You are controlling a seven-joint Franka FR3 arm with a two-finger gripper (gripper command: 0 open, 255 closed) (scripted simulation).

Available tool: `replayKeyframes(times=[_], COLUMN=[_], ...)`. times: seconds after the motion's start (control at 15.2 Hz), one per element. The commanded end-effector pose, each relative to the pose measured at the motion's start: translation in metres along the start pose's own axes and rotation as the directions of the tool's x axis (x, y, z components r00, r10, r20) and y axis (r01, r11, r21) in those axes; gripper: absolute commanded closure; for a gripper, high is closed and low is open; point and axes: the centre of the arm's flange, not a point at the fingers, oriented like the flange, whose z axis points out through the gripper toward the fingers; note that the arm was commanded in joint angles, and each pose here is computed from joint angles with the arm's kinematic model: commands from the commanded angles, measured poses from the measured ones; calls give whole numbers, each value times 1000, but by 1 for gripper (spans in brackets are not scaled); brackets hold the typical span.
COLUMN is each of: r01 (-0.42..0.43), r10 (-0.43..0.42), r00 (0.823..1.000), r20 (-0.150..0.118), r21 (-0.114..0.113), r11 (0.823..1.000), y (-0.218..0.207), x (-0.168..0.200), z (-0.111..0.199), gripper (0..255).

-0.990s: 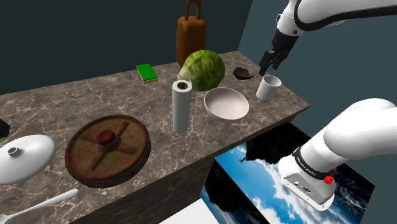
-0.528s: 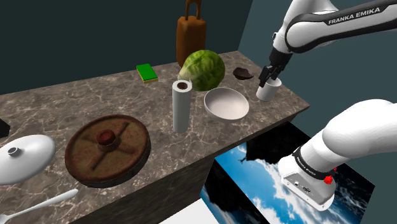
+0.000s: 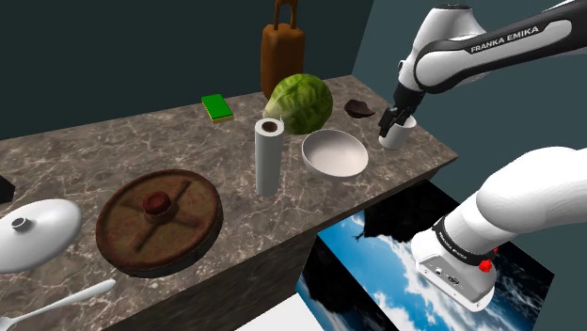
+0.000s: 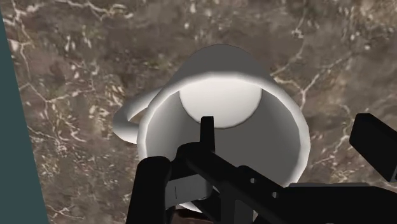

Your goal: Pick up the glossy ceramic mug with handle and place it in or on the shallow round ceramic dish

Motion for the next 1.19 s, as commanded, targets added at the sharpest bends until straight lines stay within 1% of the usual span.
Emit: replayKeyframes(times=[0.0,0.26,0.33,0.92,1.12], r01=[0,0,0,0,0], r10=[0,0,0,0,0], r00=[1000,1000,1000,1000,1000], r20=[0,0,0,0,0], r21=[0,0,0,0,0], r11=[1000,1000,1000,1000,1000], y=[0,0,0,0,1], x=[0,0,0,0,0], z=[1,1,1,1,-15], gripper=[0,0,255,255,255])
